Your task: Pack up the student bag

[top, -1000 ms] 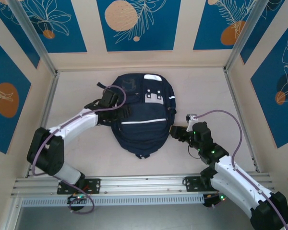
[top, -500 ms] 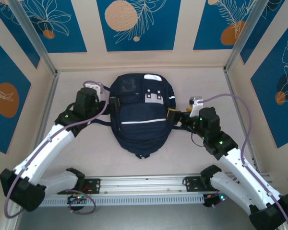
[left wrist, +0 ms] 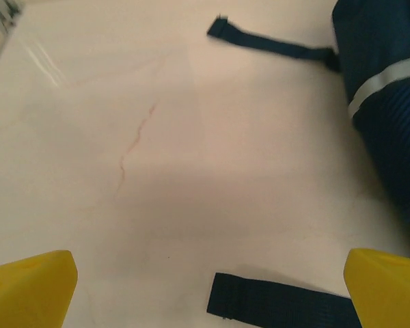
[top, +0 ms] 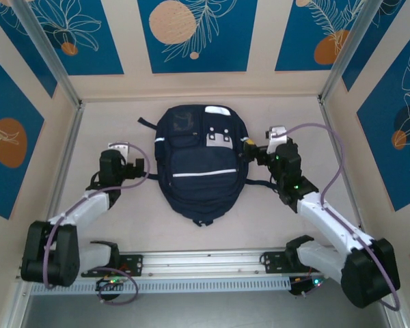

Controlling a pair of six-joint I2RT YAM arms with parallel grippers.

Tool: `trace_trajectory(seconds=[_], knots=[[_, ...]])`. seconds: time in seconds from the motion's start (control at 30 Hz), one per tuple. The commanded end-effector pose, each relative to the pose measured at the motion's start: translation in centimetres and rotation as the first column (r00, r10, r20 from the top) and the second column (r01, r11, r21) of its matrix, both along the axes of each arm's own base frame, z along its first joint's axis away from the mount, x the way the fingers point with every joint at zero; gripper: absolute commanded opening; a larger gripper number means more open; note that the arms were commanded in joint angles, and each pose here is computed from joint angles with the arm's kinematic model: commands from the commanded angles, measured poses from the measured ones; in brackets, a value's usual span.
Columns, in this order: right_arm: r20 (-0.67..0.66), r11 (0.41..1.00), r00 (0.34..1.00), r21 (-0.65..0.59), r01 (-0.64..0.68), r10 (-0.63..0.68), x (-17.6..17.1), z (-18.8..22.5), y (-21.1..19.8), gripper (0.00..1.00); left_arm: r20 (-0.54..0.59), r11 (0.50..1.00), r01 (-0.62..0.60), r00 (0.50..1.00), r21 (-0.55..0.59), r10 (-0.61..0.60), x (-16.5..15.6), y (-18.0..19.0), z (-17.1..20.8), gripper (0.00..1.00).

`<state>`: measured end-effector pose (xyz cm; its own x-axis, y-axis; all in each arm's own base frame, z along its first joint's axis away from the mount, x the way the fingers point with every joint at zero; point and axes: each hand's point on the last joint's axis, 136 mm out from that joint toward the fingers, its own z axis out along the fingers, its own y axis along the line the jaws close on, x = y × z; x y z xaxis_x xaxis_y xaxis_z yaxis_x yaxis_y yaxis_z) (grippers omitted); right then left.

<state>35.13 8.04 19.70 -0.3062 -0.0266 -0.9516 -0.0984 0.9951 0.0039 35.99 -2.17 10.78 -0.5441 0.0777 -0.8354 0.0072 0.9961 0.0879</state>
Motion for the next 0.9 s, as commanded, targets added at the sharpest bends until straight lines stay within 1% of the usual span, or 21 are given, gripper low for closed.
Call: trace_trajectory(seconds=[0.0, 0.03, 0.07, 0.1, 0.13, 0.17, 0.2, 0.27, 0.33, 0.37, 0.43, 0.47, 0.5, 0.57, 0.6, 0.63, 0.67, 0.7, 0.73, 0.77, 0.87], knots=[[0.055, 0.995, 0.994, -0.015, 0.099, -0.098, 0.7, -2.1, -3.4, 0.99, 0.073, 0.999, -0.030, 0.997, -0.043, 0.034, 1.0, 0.4, -0.5, 1.00], [0.028, 0.996, 0.996, -0.034, 0.088, -0.087, 0.8, -3.3, -3.6, 0.99, 0.068, 0.999, -0.009, 0.998, -0.042, 0.012, 1.0, 0.1, -0.9, 1.00], [0.003, 0.996, 0.997, -0.059, 0.074, -0.074, 0.8, -4.4, -3.7, 0.99, 0.069, 0.999, 0.037, 0.997, -0.029, -0.035, 1.3, -0.4, -0.8, 1.00], [-0.026, 0.994, 0.997, -0.091, 0.068, -0.071, 0.9, -5.8, -3.8, 0.99, 0.089, 0.997, 0.077, 0.993, -0.024, -0.074, 1.7, -1.1, -0.5, 1.00], [-0.051, 0.991, 0.994, -0.097, 0.093, -0.099, 1.0, -7.0, -4.4, 0.99, 0.126, 0.995, 0.103, 0.987, -0.020, -0.099, 2.1, -1.5, -0.1, 1.00], [-0.062, 0.989, 0.989, -0.074, 0.131, -0.136, 1.0, -7.9, -5.1, 0.99, 0.160, 0.992, 0.124, 0.980, -0.011, -0.120, 2.3, -1.8, 0.2, 1.00], [-0.060, 0.987, 0.986, -0.057, 0.151, -0.154, 1.2, -8.0, -5.6, 0.99, 0.168, 0.990, 0.143, 0.975, 0.009, -0.142, 2.4, -1.9, 0.3, 1.00], [-0.053, 0.994, 0.993, -0.017, 0.108, -0.109, 1.3, -7.8, -5.3, 0.99, 0.214, 0.983, 0.181, 0.959, 0.038, -0.185, 2.6, -2.4, 0.0, 1.00], [0.021, 0.991, 0.993, 0.068, 0.118, -0.120, 1.5, -6.9, -5.9, 0.99, 0.263, 0.987, 0.155, 0.951, 0.040, -0.160, 2.4, -2.0, -1.2, 1.00], [0.043, 0.992, 0.994, 0.086, 0.095, -0.099, 1.5, -6.8, -5.9, 0.99, 0.292, 0.988, 0.147, 0.944, 0.039, -0.152, 2.3, -1.8, -1.1, 1.00], [0.071, 0.996, 0.996, 0.085, 0.039, -0.045, 1.5, -6.7, -5.7, 0.99, 0.217, 0.983, 0.180, 0.959, 0.040, -0.184, 2.5, -2.3, -1.8, 1.00], [0.093, 0.996, 0.996, 0.088, 0.006, -0.014, 1.4, -7.0, -5.4, 0.99, 0.220, 0.986, 0.161, 0.962, 0.033, -0.164, 3.1, -2.0, -1.8, 1.00], [0.122, 0.996, 0.993, 0.091, -0.007, -0.004, 1.3, -7.5, -5.4, 0.99, 0.190, 0.992, 0.122, 0.974, 0.013, -0.123, 3.2, -1.2, -2.1, 1.00], [0.165, 0.994, 0.986, 0.107, 0.007, -0.025, 1.7, -8.5, -5.8, 0.99, 0.182, 0.993, 0.114, 0.977, -0.018, -0.109, 3.6, -0.7, -2.1, 1.00], [0.144, 0.994, 0.989, 0.107, 0.003, -0.019, 1.5, -9.0, -5.7, 0.99, 0.180, 0.993, 0.112, 0.978, -0.019, -0.107, 3.6, -0.6, -2.1, 1.00], [0.047, 0.994, 0.999, 0.107, 0.009, -0.015, 1.7, -10.1, -5.8, 0.99, 0.180, 0.993, 0.113, 0.978, -0.019, -0.108, 3.6, -0.6, -2.1, 1.00], [-0.015, 0.993, 1.000, 0.117, 0.003, -0.001, 2.7, -10.1, -5.7, 0.99, 0.180, 0.993, 0.114, 0.978, -0.019, -0.108, 3.6, -0.7, -2.1, 1.00], [-0.048, 0.990, 0.998, 0.139, -0.022, 0.029, 4.3, -10.1, -5.5, 0.99, 0.179, 0.993, 0.115, 0.978, -0.021, -0.109, 3.7, -0.7, -2.1, 1.00], [-0.069, 0.991, 0.997, 0.127, -0.027, 0.036, 4.5, -10.4, -5.2, 0.99, 0.178, 0.993, 0.114, 0.978, -0.022, -0.108, 3.7, -0.6, -2.2, 1.00], [-0.076, 0.992, 0.997, 0.128, -0.005, 0.015, 4.4, -10.4, -5.6, 0.99, 0.176, 0.993, 0.115, 0.978, -0.023, -0.109, 3.7, -0.7, -2.2, 1.00], [-0.074, 0.992, 0.997, 0.124, -0.004, 0.013, 4.6, -10.3, -5.6, 0.99, 0.177, 0.993, 0.112, 0.979, -0.023, -0.106, 3.7, -0.6, -2.2, 1.00]])
